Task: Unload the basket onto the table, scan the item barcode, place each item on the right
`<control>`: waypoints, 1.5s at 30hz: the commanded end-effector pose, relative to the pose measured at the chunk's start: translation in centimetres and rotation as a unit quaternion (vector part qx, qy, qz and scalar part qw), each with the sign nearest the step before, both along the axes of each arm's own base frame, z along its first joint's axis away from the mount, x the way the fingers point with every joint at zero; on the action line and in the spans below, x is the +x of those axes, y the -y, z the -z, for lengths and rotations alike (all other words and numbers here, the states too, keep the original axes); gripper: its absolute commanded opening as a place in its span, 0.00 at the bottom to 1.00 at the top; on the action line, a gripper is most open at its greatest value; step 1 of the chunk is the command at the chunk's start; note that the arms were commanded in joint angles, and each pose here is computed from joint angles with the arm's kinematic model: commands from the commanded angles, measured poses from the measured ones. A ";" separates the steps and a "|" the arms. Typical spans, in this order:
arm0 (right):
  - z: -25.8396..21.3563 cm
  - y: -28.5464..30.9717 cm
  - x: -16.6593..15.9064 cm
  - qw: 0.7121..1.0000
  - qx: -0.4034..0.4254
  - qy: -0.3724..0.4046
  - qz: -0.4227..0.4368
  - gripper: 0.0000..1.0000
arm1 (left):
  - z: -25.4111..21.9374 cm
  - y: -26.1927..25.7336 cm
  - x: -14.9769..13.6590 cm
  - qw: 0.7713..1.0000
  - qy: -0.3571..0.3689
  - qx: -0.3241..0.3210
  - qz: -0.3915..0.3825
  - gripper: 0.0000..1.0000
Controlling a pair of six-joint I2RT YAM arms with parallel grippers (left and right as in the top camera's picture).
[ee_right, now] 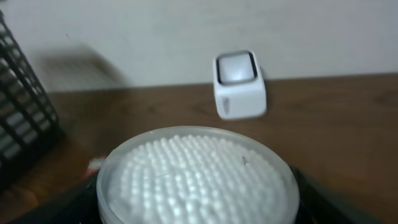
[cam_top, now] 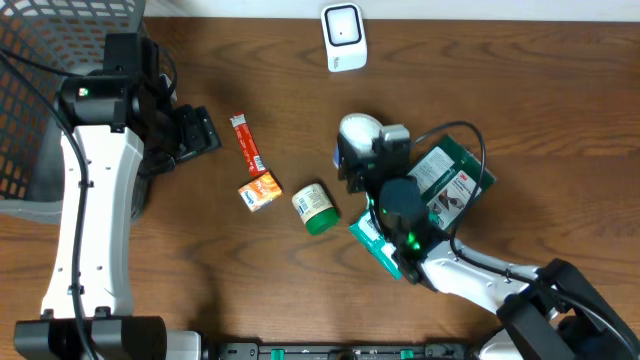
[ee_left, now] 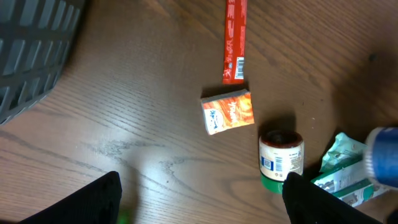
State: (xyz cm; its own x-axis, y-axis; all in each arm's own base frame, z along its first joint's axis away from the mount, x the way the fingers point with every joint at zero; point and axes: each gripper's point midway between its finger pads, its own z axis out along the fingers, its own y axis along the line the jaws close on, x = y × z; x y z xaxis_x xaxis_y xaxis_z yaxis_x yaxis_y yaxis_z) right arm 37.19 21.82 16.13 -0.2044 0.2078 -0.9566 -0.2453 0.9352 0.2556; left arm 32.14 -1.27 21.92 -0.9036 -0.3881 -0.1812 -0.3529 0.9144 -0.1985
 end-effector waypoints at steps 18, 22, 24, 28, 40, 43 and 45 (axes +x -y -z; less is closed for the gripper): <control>7.2 -2.8 3.8 0.998 -0.060 -0.004 -0.002 0.56 | -0.8 -0.1 -0.1 1.000 0.013 0.005 0.004 0.84; 7.2 -3.3 3.8 0.998 -0.062 -0.002 -0.007 0.63 | -0.8 -0.1 -0.1 1.000 0.013 0.004 0.004 0.84; 7.4 -3.4 3.6 0.998 -0.065 -0.005 -0.010 0.75 | -0.8 -0.1 -0.1 1.000 0.013 0.005 0.004 0.84; 8.1 -3.4 3.5 0.997 -0.074 -0.016 -0.011 0.99 | -0.8 -0.1 -0.1 1.000 0.013 0.004 0.004 0.84; 4.5 -3.9 3.3 0.996 -0.084 0.021 -0.022 0.99 | -0.8 -0.1 -0.1 1.000 0.013 0.005 0.004 0.84; 1.1 -3.5 2.9 0.994 -0.095 0.038 -0.023 0.99 | -0.8 -0.1 -0.1 1.000 0.013 0.005 0.004 0.84; -0.9 -2.8 2.7 0.994 -0.098 0.036 -0.019 0.99 | -0.8 -0.1 -0.1 1.000 0.013 0.005 0.004 0.84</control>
